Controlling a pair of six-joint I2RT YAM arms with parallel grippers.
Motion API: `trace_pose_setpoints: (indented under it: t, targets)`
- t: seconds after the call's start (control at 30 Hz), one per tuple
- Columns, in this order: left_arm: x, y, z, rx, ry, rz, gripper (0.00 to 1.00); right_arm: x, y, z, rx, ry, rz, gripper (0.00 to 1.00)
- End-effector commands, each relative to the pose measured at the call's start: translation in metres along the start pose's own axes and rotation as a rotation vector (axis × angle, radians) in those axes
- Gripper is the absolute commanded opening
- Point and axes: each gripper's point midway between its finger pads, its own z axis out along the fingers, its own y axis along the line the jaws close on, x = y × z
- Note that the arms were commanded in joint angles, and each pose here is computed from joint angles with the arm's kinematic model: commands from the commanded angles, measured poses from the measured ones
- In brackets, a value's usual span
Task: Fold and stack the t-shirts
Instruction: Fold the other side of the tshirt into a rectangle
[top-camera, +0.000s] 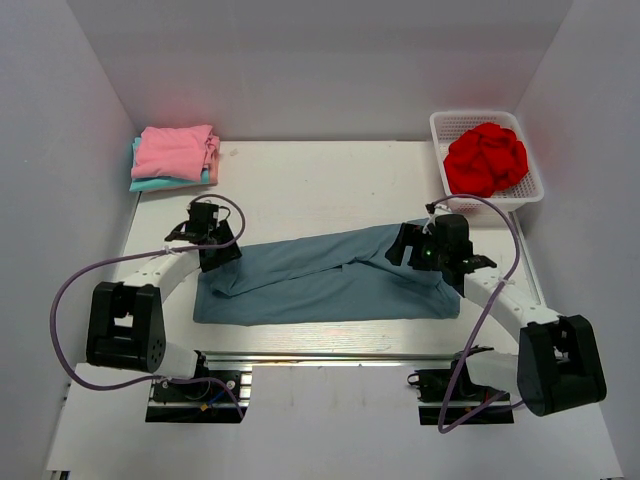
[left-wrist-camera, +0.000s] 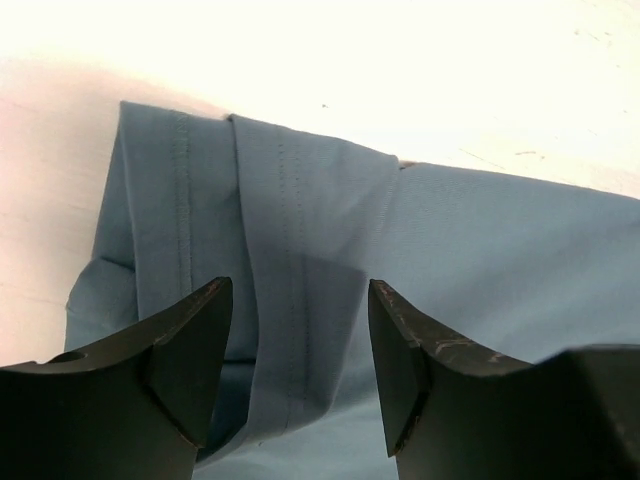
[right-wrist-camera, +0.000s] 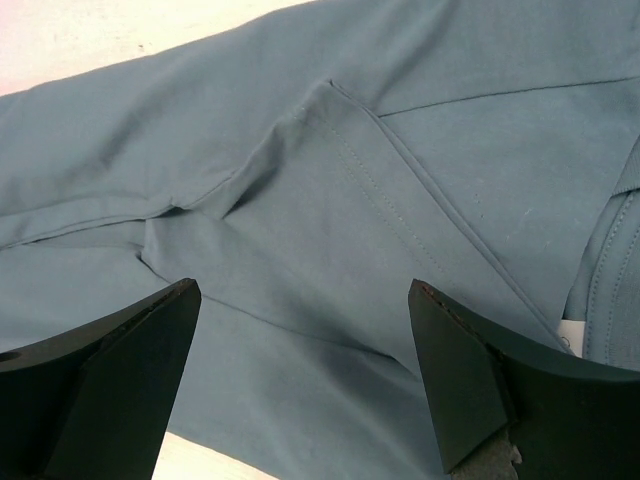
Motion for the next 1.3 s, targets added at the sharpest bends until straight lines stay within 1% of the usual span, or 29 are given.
trace_pose_setpoints:
  t: [0.0,0.13,0.17,0.27,0.33,0.37,0.4,0.47,0.5,0.53,0.57,0.67,0.7,0.73,0.8,0.83,0.87,0.9,0.93,0.97,1.0,1.03,1.07,1.1,1.13,1.17,1.2,1.23,1.27]
  targets:
    - [-0.005,-0.009,-0.005,0.059,-0.024,0.044,0.67,-0.02,0.009,0.0,-0.026,-0.049,-0.04,0.9]
    - [0.014,0.004,0.004,-0.003,0.056,0.051,0.67,-0.02,0.007,0.003,-0.016,-0.043,-0.042,0.9]
    - [0.014,0.004,0.005,-0.004,0.056,0.051,0.67,-0.02,0.007,0.004,-0.018,-0.038,-0.043,0.9]
    - [0.024,0.007,0.007,-0.005,0.089,0.053,0.59,-0.014,0.005,0.008,-0.014,-0.015,-0.037,0.9]
    - [0.034,0.007,0.007,0.009,0.119,0.053,0.47,-0.009,0.004,0.011,-0.012,0.002,-0.034,0.9]
    - [0.033,0.004,0.005,0.023,0.113,0.042,0.39,-0.011,0.001,0.011,-0.003,-0.002,-0.034,0.9]
    - [0.028,0.0,0.002,0.043,0.096,0.041,0.28,-0.01,0.001,0.012,-0.001,0.002,-0.027,0.9]
    - [0.024,-0.002,-0.002,0.052,0.077,0.031,0.16,-0.008,-0.001,0.015,0.006,0.011,-0.027,0.9]
    - [0.017,-0.001,-0.006,0.038,0.044,0.021,0.08,-0.006,-0.002,0.016,0.009,0.018,-0.026,0.89]
    - [0.01,-0.002,-0.009,0.039,0.02,0.019,0.02,-0.004,-0.004,0.017,0.019,0.024,-0.022,0.89]
    - [0.007,-0.002,-0.011,0.034,0.007,0.008,0.0,-0.003,-0.006,0.018,0.027,0.027,-0.02,0.87]
    - [-0.009,0.001,-0.017,0.023,-0.044,-0.011,0.0,0.002,-0.017,0.022,0.078,0.035,0.0,0.87]
    - [-0.016,0.001,-0.018,0.016,-0.063,-0.012,0.0,0.012,-0.026,0.02,0.125,0.067,0.016,0.86]
    - [-0.02,0.003,-0.02,-0.002,-0.074,-0.013,0.0,0.013,-0.03,0.021,0.144,0.073,0.025,0.86]
    - [-0.035,0.009,-0.022,-0.055,-0.115,-0.008,0.0,0.022,-0.038,0.023,0.192,0.114,0.049,0.82]
    - [-0.034,0.015,-0.021,-0.09,-0.106,-0.005,0.03,0.024,-0.041,0.024,0.201,0.122,0.052,0.8]
    - [-0.044,0.016,-0.023,-0.114,-0.132,-0.008,0.05,0.03,-0.044,0.026,0.213,0.146,0.063,0.8]
    - [-0.042,0.02,-0.018,-0.138,-0.114,0.011,0.07,0.029,-0.049,0.026,0.242,0.139,0.064,0.78]
    - [-0.045,0.022,-0.016,-0.154,-0.117,0.012,0.07,0.032,-0.053,0.026,0.269,0.151,0.079,0.74]
    - [-0.049,0.026,-0.016,-0.187,-0.125,0.012,0.07,0.036,-0.057,0.027,0.288,0.166,0.088,0.74]
    - [-0.052,0.03,-0.013,-0.209,-0.128,0.006,0.07,0.037,-0.059,0.029,0.302,0.173,0.089,0.71]
    - [-0.045,0.036,-0.007,-0.237,-0.095,0.014,0.07,0.037,-0.065,0.026,0.337,0.177,0.091,0.69]
    - [-0.049,0.039,-0.008,-0.267,-0.098,0.017,0.07,0.041,-0.069,0.026,0.357,0.188,0.104,0.68]
    - [-0.045,0.043,-0.005,-0.286,-0.08,0.023,0.07,0.041,-0.07,0.027,0.363,0.193,0.101,0.66]
    - [-0.048,0.048,-0.006,-0.309,-0.076,0.015,0.09,0.043,-0.074,0.025,0.395,0.201,0.104,0.66]
    - [-0.043,0.058,-0.006,-0.355,-0.048,0.006,0.12,0.044,-0.076,0.025,0.405,0.203,0.109,0.65]
    - [-0.04,0.06,-0.006,-0.362,-0.035,0.001,0.16,0.045,-0.078,0.025,0.41,0.209,0.115,0.65]
    - [-0.037,0.064,-0.005,-0.376,-0.019,-0.013,0.23,0.046,-0.078,0.025,0.414,0.211,0.115,0.65]
    - [-0.027,0.064,-0.002,-0.366,0.007,-0.02,0.27,0.047,-0.079,0.025,0.416,0.214,0.118,0.63]
